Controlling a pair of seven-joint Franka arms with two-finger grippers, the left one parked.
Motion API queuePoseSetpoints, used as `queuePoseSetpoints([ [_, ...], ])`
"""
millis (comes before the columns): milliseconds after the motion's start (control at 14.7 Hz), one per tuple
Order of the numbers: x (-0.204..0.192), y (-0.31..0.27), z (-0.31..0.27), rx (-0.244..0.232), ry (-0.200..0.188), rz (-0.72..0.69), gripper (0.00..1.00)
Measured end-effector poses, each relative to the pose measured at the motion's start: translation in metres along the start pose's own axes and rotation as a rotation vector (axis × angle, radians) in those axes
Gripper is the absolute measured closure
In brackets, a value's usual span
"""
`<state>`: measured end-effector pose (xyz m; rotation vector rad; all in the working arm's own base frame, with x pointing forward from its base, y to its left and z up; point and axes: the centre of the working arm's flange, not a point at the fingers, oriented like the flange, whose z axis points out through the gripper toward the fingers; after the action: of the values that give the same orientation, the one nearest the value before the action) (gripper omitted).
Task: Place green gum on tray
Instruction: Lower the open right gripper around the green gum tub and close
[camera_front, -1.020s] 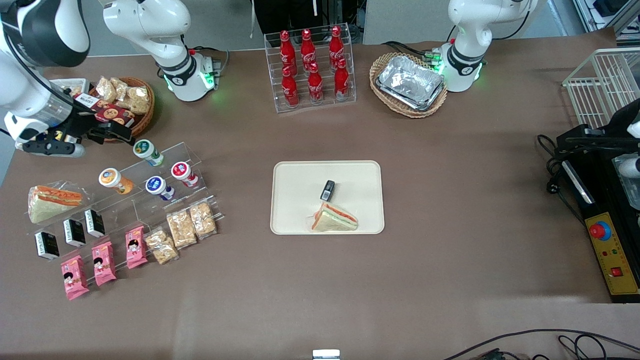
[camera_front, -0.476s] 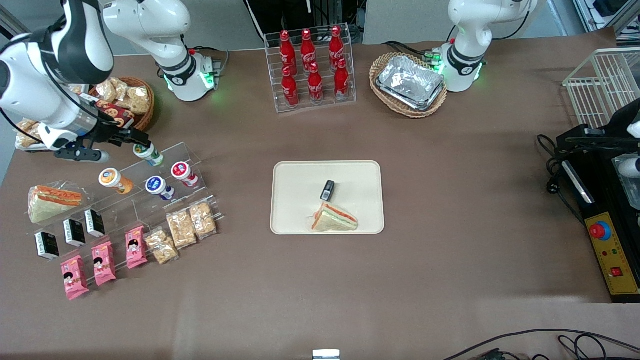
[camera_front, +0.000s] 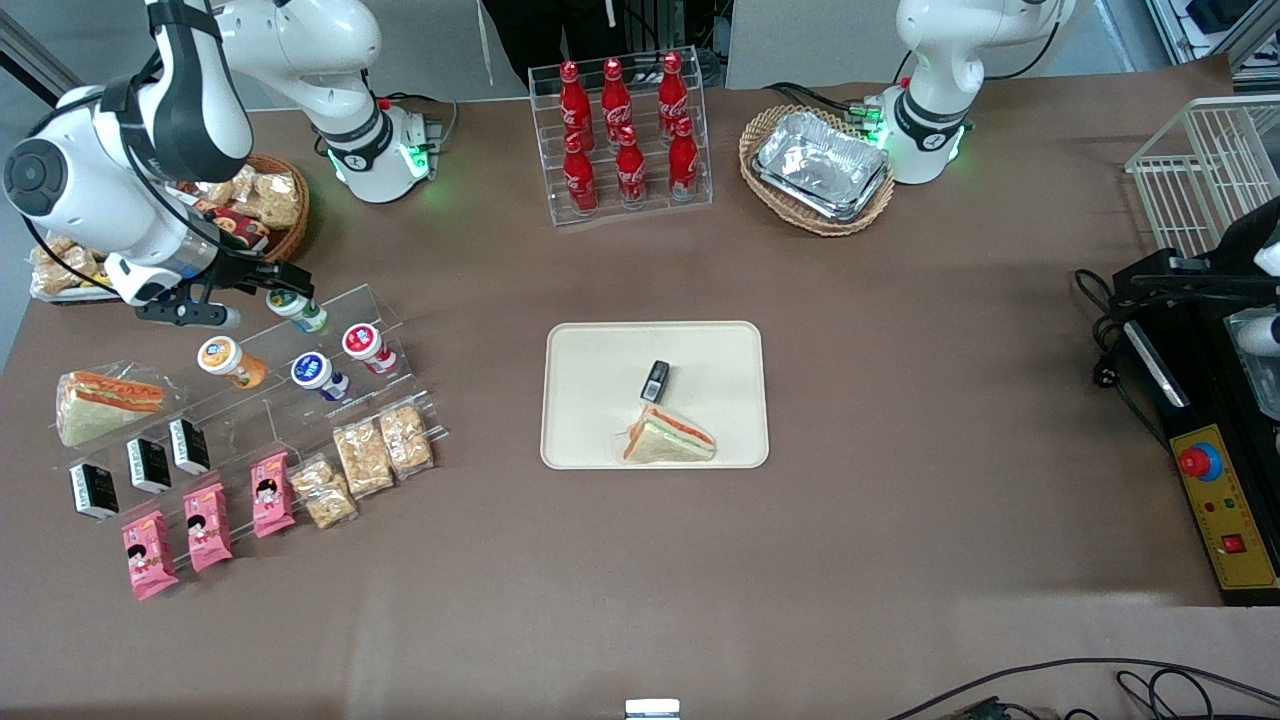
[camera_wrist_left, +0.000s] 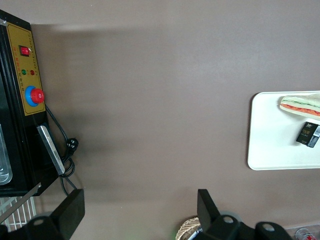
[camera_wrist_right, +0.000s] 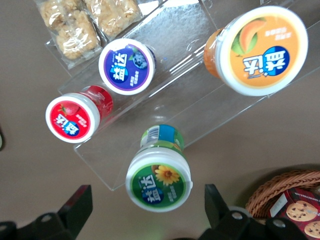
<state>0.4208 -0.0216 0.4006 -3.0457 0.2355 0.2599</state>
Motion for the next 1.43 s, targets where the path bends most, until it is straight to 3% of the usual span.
queuePoseSetpoints([
  [476, 0.001, 0.002, 0.026, -0.004, 0.003, 0.005, 0.03],
  [748, 0.004, 0.003, 0.028, -0.009, 0.009, 0.003, 0.40],
  [1156, 0.004, 0.003, 0.028, -0.011, 0.011, -0.001, 0.41],
  [1429, 0.014, 0.001, 0.007, -0.009, 0.050, -0.022, 0.41],
])
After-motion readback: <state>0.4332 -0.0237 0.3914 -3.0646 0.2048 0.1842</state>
